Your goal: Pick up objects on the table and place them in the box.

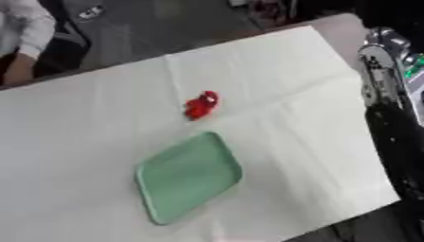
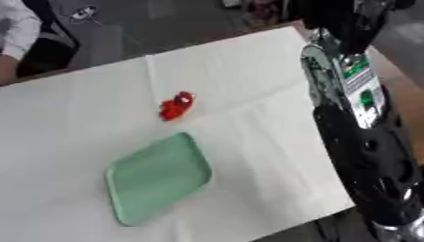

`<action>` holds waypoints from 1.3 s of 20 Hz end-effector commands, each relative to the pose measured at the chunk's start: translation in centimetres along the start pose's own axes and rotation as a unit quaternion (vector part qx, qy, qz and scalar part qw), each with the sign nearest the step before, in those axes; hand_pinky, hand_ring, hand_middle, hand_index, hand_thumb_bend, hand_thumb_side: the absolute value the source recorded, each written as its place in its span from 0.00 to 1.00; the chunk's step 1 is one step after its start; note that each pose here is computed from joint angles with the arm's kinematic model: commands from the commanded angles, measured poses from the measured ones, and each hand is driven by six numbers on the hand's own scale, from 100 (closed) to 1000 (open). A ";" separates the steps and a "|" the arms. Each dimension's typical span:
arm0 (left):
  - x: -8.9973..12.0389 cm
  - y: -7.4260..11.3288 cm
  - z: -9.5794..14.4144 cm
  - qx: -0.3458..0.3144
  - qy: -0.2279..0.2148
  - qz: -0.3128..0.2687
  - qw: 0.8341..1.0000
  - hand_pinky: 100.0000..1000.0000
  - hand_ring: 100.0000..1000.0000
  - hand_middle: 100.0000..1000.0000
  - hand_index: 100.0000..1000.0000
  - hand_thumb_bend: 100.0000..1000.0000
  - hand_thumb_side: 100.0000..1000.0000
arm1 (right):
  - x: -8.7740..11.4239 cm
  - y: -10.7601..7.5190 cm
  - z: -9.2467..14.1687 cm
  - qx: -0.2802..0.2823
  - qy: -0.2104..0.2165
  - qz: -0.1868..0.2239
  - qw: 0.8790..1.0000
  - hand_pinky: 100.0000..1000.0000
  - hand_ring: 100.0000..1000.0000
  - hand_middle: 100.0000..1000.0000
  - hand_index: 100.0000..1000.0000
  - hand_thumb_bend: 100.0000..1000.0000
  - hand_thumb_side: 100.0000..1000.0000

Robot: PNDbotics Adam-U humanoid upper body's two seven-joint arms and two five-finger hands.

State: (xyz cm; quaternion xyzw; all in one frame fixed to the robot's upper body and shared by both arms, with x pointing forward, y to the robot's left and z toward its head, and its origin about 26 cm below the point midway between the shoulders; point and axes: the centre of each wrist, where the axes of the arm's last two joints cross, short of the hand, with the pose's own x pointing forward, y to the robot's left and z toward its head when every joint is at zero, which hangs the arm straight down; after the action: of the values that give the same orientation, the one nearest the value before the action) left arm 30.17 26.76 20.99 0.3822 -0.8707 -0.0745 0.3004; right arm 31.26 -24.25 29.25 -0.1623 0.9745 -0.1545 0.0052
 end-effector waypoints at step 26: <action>0.4 0.6 -0.7 0.010 -0.016 -0.003 1.000 0.25 0.43 0.60 0.79 0.23 0.77 | 0.2 0.6 -1.9 0.058 0.064 0.034 0.996 0.24 0.39 0.51 0.56 0.00 0.51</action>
State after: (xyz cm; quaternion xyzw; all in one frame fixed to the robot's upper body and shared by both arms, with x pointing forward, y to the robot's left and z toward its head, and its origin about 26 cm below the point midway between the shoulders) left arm 30.18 26.76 21.00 0.3822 -0.8709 -0.0743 0.3000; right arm 31.25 -23.27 29.92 -0.1325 0.9704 -0.1974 -0.0429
